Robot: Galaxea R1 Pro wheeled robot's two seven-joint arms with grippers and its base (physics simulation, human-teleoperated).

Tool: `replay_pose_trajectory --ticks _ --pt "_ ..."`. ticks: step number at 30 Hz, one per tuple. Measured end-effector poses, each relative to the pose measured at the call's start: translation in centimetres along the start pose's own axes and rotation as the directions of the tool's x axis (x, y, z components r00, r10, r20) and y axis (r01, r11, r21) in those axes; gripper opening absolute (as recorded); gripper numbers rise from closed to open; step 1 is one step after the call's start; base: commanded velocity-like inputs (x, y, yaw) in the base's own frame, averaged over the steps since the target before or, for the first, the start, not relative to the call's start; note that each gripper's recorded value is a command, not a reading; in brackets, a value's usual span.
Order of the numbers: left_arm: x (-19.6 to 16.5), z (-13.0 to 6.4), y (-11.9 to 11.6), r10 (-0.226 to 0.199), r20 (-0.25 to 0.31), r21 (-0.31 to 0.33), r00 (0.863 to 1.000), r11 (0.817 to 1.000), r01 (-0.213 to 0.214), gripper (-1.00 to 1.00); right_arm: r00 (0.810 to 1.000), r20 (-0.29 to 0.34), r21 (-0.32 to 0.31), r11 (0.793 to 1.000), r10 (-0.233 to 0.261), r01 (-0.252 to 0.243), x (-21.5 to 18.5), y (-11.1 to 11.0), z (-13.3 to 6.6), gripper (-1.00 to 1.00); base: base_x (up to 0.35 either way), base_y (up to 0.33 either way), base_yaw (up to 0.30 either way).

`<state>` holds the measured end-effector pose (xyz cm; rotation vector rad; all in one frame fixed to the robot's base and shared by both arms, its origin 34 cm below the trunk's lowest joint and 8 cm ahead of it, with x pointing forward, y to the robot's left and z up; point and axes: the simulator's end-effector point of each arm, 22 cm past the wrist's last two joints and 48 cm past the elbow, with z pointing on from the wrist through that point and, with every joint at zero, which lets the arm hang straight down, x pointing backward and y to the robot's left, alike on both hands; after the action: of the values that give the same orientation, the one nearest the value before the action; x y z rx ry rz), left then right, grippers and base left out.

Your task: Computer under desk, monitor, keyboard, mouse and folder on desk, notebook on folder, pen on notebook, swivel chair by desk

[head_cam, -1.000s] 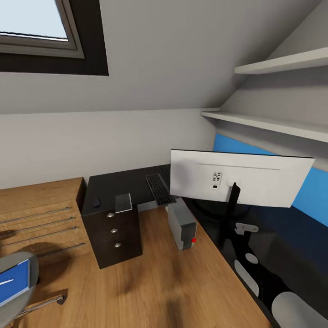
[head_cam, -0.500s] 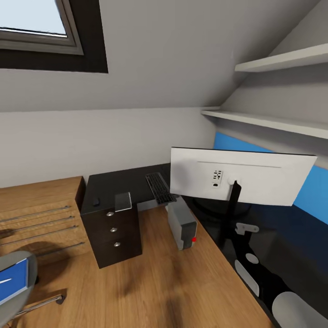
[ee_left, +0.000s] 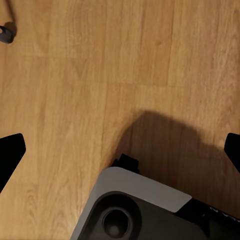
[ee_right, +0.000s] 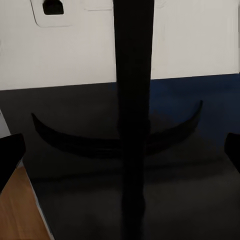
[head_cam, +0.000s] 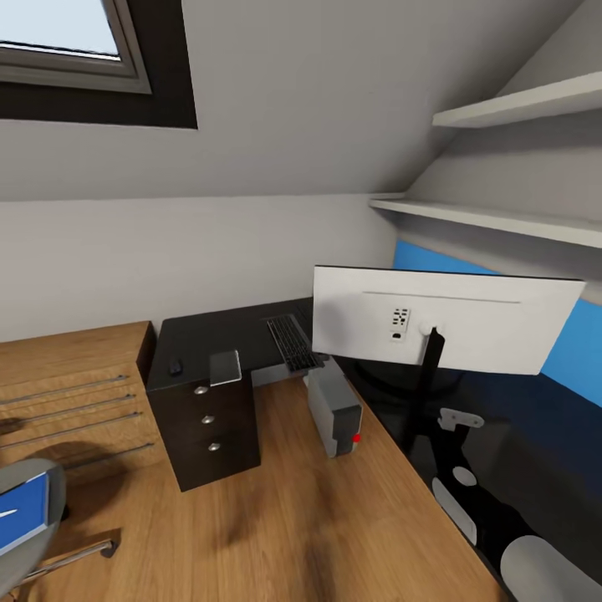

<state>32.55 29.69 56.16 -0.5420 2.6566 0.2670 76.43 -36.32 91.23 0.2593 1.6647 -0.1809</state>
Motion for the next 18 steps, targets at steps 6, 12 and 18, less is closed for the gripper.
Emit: replay_pose_trajectory --ticks 6,12,18 --pt "0.3 0.7 -0.1 -0.001 0.0 0.0 1.0 1.0 0.001 1.0 0.998 0.058 -0.011 1.0 -0.023 0.023 -0.5 0.3 0.1 1.0 0.0 0.0 0.0" --pt "0.5 1.5 -0.3 -0.002 0.001 0.001 1.0 1.0 0.002 1.0 0.997 0.072 0.006 0.999 -0.039 0.039 0.0 -0.1 0.2 1.0 0.0 0.0 0.0" --pt "0.5 1.5 -0.3 -0.002 0.001 0.002 1.0 1.0 0.002 1.0 0.996 0.075 0.012 0.999 -0.044 0.043 0.0 -0.2 0.2 1.0 0.0 0.0 0.0"
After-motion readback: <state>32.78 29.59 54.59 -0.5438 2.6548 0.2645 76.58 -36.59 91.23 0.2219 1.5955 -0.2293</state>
